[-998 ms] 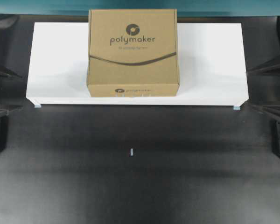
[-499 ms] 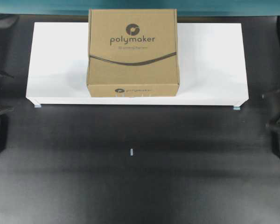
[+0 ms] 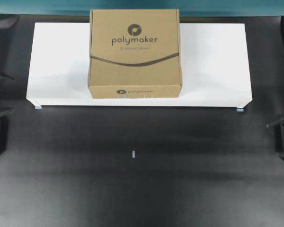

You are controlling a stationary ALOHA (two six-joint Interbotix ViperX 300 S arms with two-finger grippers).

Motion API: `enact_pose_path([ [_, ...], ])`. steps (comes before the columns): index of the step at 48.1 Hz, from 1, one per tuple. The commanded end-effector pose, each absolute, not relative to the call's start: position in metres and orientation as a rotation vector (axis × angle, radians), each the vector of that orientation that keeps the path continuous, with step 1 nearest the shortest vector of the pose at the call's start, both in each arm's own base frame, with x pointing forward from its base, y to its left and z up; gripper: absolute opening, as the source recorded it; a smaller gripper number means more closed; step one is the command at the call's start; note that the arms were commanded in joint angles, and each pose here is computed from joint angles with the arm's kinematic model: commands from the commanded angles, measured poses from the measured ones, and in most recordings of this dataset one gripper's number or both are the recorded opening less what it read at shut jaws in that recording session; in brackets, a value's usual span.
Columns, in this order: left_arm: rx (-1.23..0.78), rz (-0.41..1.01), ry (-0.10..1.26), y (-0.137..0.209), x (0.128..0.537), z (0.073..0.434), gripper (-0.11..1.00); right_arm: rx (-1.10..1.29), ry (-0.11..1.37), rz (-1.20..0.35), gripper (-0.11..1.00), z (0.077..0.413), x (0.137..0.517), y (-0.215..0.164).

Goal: Place the cardboard box on the stand after clamping it between your arms.

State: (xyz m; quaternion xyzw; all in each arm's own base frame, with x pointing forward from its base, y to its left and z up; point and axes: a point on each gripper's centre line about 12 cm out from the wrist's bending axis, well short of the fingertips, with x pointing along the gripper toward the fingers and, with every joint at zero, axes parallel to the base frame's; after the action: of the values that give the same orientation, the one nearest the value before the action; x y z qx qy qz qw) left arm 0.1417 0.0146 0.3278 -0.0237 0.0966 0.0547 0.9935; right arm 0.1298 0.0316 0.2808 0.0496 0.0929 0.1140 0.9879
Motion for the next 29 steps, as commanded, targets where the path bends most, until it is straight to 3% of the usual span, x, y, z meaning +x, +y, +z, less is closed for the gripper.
enact_pose_path([
  [1, -0.05, 0.109, 0.195, 0.015, 0.144, 0.33, 0.77, 0.098, 0.166, 0.09, 0.76, 0.282, 0.131, 0.013],
  [7, -0.052, 0.109, 0.197, 0.015, 0.145, 0.329, 0.77, 0.111, 0.127, -0.065, 0.76, 0.286, 0.125, -0.007],
  [12, -0.052, 0.109, 0.197, 0.015, 0.145, 0.329, 0.77, 0.134, 0.097, -0.105, 0.76, 0.288, 0.119, -0.012],
  [22, -0.052, 0.109, 0.2, 0.015, 0.145, 0.328, 0.77, 0.157, 0.128, -0.048, 0.76, 0.282, 0.118, -0.004],
  [29, -0.051, 0.11, 0.2, 0.015, 0.145, 0.328, 0.76, 0.203, 0.138, 0.076, 0.76, 0.284, 0.117, 0.011],
])
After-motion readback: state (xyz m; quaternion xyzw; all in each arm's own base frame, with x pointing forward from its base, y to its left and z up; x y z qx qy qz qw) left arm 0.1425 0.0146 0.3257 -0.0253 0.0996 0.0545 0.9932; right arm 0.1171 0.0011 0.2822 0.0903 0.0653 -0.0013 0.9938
